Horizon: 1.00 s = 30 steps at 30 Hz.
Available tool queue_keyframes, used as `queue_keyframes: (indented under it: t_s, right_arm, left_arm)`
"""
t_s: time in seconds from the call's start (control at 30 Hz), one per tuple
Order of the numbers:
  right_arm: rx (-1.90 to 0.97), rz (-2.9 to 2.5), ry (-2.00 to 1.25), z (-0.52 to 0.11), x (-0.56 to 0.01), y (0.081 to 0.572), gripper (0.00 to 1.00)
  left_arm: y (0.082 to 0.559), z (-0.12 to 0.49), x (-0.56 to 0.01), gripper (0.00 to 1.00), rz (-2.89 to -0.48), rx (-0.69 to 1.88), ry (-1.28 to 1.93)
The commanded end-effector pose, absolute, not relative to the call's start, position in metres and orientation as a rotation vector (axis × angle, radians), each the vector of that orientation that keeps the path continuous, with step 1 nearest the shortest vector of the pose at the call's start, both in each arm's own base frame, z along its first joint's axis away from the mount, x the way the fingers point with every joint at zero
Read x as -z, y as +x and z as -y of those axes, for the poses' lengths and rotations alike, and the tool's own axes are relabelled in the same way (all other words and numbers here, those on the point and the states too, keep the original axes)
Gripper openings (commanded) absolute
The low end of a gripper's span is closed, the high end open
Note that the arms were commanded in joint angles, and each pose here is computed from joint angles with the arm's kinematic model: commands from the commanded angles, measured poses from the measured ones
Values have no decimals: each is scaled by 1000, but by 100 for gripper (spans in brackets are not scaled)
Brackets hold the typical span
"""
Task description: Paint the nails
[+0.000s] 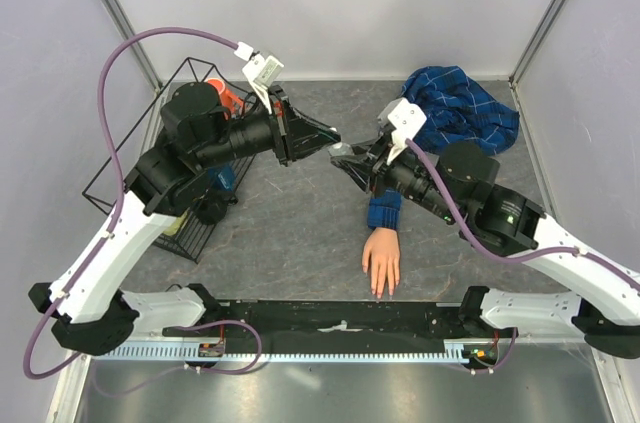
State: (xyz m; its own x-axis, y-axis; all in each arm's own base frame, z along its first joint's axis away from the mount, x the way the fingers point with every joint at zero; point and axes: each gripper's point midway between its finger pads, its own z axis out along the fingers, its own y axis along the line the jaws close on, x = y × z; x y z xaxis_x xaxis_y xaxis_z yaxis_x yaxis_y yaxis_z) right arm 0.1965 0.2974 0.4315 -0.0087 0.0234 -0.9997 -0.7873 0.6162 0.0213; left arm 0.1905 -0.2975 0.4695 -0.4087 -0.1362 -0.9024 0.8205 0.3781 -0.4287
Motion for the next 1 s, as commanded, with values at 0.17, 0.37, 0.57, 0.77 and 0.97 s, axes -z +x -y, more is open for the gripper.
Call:
queue_keyframes:
  t_s: [0.17, 0.37, 0.57, 0.77, 0.97]
  right_arm:
    - [-1062, -1180, -723, -288, -495, 134, 0]
    - [-1347, -1031, -861, -288, -511, 74, 0]
    - [-1304, -1038, -827, -280, -511, 80, 0]
    - [-1142, -1159, -799, -286, -493, 112, 0]
    - [-924, -1255, -795, -292, -482, 149, 0]
  left_arm:
    - [60, 298, -469, 2, -912, 1676, 1377]
    - [44, 291, -464, 2, -716, 1718, 1606]
    - [61, 295, -482, 21, -799, 1674, 1547]
    - [118, 291, -493, 61, -1115, 1302, 1140]
    - [148, 262, -506, 82, -1272, 1110, 853]
